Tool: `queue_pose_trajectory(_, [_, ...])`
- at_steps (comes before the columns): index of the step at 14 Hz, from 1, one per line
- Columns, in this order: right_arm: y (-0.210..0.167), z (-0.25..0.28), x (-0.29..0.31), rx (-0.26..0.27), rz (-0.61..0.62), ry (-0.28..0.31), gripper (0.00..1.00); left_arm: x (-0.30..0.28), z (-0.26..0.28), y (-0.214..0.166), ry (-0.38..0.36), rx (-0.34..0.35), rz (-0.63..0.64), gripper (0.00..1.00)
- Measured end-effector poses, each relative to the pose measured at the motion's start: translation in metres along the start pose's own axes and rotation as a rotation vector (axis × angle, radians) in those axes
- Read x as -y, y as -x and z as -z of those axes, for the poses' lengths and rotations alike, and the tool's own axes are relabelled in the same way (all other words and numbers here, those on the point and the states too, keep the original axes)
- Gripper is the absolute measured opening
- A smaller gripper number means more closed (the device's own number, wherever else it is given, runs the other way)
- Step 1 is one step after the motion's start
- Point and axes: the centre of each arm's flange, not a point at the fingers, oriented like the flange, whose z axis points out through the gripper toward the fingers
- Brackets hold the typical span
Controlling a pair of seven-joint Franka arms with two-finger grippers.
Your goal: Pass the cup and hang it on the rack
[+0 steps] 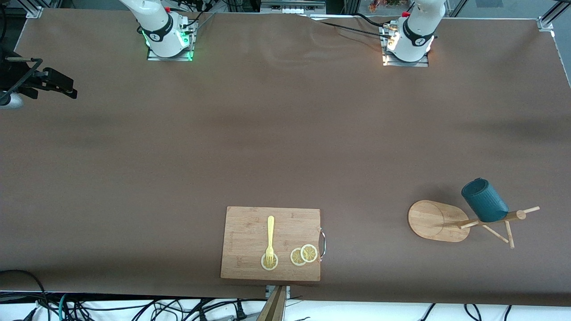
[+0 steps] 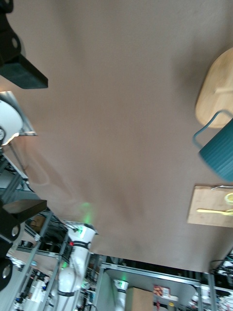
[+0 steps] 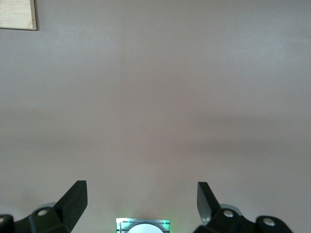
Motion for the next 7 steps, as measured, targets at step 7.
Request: queue_pose_trajectory(7, [0.0,0.0,0.0,0.0,0.0,0.0,1.0,-0.15,-0.026,0.006,-0.248,0.124,0.052,1.0])
